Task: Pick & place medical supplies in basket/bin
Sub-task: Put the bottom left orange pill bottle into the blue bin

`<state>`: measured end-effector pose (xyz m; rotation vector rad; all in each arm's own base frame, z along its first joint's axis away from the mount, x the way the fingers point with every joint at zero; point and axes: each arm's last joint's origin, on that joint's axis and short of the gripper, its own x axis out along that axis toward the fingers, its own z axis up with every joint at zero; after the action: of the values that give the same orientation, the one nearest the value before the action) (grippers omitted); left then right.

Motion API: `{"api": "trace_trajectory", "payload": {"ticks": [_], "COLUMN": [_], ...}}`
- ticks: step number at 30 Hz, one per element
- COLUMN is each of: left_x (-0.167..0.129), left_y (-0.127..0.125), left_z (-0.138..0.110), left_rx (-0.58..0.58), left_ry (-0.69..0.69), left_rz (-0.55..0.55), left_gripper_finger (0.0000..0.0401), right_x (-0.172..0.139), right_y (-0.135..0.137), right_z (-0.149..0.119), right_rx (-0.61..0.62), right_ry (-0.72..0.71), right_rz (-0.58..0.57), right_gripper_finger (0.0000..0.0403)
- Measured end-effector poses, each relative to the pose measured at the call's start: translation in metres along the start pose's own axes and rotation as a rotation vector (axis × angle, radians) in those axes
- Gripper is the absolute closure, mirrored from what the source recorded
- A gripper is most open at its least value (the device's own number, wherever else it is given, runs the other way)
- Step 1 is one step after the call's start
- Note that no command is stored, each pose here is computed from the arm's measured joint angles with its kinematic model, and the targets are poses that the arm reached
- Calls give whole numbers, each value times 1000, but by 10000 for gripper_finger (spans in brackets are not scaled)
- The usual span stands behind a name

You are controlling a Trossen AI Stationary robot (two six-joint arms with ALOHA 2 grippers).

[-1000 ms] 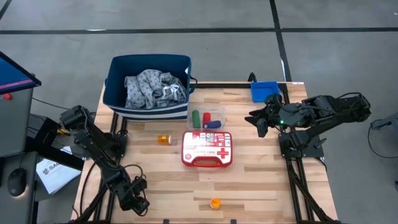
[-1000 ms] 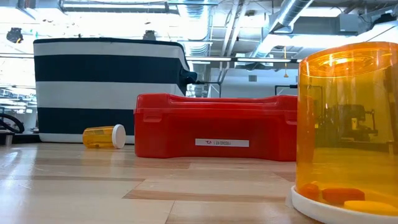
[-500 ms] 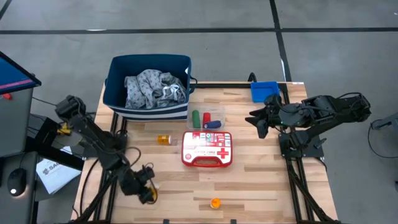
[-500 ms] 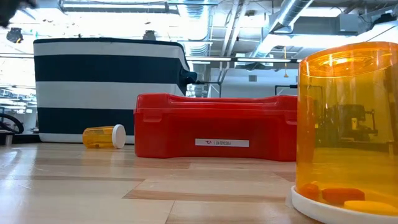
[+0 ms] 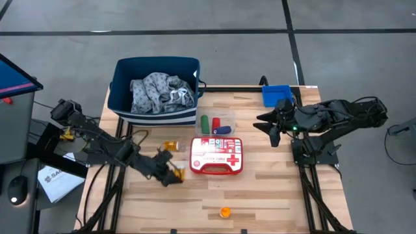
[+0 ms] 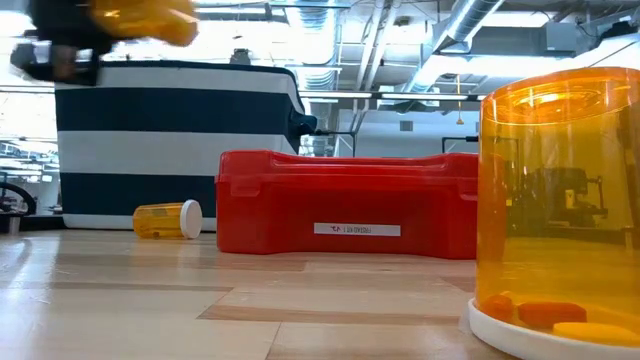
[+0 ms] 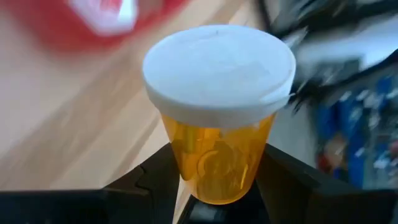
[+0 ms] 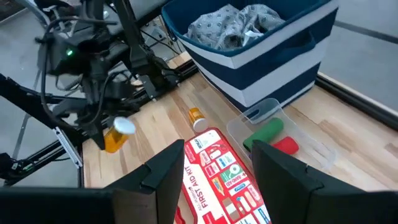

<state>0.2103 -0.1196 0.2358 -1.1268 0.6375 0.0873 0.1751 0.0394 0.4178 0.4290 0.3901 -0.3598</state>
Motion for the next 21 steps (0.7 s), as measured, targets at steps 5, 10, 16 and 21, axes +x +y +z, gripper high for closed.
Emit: {"api": "trace_trajectory", "payload": {"ticks": [5,10,16,21], "left_x": [1,-1,-10,-21], "left_y": [-9,-19,-30,-37], "left_z": [27,49,75,99], "left_rx": [14,83,144,195], "left_ry": [-165,-285,-504,-700], "left_rz": [-110,-226,-341,-425], "left_gripper_finger": [225,225,228,227], "right_x": [-2,-4,-4,-5], "right_y": [5,11,12,17], "right_z": [2,3,3,11], "right_rx": [-47,-81,-137,-275], "right_ry": [-29,-59,-64,-143], "right_rz": [42,84,86,118], "right_gripper_finger": [221,221,221,221]}}
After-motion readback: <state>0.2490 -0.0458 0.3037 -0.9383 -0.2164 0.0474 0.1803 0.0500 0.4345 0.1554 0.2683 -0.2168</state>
